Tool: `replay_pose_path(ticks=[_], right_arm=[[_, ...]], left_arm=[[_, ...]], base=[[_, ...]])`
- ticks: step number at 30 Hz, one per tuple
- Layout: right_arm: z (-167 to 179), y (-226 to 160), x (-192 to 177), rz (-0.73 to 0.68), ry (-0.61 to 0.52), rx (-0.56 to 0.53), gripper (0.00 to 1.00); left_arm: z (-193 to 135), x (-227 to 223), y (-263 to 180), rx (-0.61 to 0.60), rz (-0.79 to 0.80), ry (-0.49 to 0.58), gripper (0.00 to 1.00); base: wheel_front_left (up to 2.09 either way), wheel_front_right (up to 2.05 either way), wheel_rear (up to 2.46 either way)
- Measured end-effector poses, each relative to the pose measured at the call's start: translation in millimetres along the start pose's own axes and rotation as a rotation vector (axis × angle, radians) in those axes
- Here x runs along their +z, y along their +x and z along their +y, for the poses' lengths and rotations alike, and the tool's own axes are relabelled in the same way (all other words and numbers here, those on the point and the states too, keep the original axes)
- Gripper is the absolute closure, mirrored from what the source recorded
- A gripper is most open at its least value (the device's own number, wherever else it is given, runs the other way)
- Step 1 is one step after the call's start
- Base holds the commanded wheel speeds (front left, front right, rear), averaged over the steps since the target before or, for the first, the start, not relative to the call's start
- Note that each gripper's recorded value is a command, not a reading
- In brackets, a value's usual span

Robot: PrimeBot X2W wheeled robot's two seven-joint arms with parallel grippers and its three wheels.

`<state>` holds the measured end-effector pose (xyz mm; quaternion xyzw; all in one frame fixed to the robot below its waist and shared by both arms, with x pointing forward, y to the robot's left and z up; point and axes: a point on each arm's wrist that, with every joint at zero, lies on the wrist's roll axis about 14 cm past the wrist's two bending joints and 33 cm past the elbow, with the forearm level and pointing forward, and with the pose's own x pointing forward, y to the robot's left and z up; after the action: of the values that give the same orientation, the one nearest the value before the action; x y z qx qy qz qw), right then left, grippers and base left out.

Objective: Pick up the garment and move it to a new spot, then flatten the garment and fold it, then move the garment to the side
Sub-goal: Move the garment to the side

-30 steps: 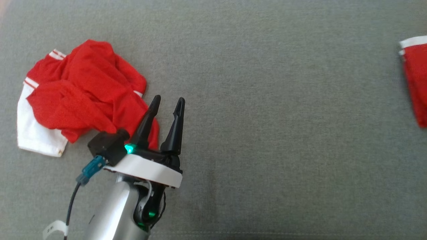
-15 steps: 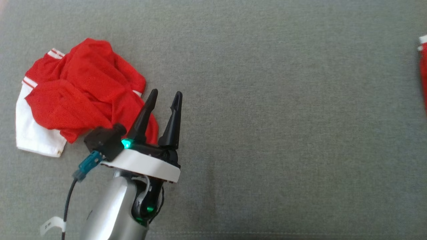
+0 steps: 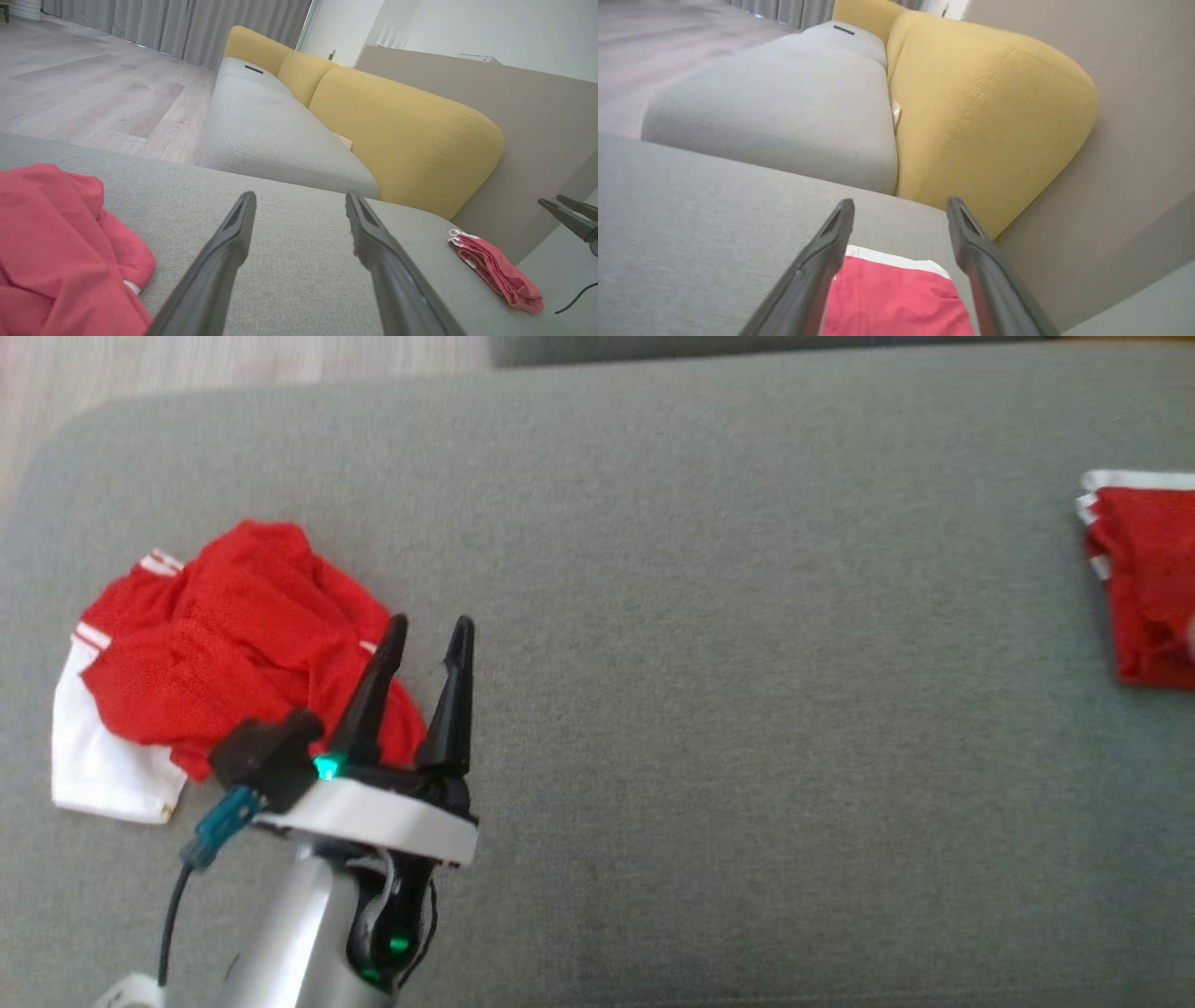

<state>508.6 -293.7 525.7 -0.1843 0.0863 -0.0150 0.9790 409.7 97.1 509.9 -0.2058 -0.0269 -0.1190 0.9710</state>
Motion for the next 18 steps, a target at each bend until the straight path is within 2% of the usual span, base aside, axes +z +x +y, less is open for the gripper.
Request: replay_pose_path(ticks=[3, 6, 7, 10, 13, 18], right_arm=[[29.0, -17.9, 24.9, -0.113, 0.085, 0.032, 0.0], [39.0, -40.7, 46.1, -0.228, 0.157, 0.011, 0.0], [39.0, -40.7, 46.1, -0.228, 0.157, 0.011, 0.0], [54.1, -62.7, 50.3, -0.275, 0.268, 0.0, 0.0], [78.0, -82.2, 44.8, -0.281, 0.359, 0.023, 0.0], [95.6, -106.4, 34.0, -0.288, 0.46, 0.063, 0.0]], left_arm=[[0.3, 5.2, -7.6, 0.009, -0.014, 0.002, 0.0], [-3.3, 9.5, -14.3, 0.005, -0.023, 0.021, 0.0], [-3.3, 9.5, -14.3, 0.005, -0.023, 0.021, 0.0], [-5.3, 14.5, -21.2, 0.008, -0.037, 0.024, 0.0], [-4.8, 17.6, -28.5, 0.015, -0.045, 0.026, 0.0], [-5.3, 18.0, -41.7, 0.024, -0.047, 0.026, 0.0]], base=[[0.0, 0.0, 0.0], [0.0, 0.0, 0.0], [0.0, 0.0, 0.0], [0.0, 0.0, 0.0], [0.0, 0.0, 0.0], [0.0, 0.0, 0.0]])
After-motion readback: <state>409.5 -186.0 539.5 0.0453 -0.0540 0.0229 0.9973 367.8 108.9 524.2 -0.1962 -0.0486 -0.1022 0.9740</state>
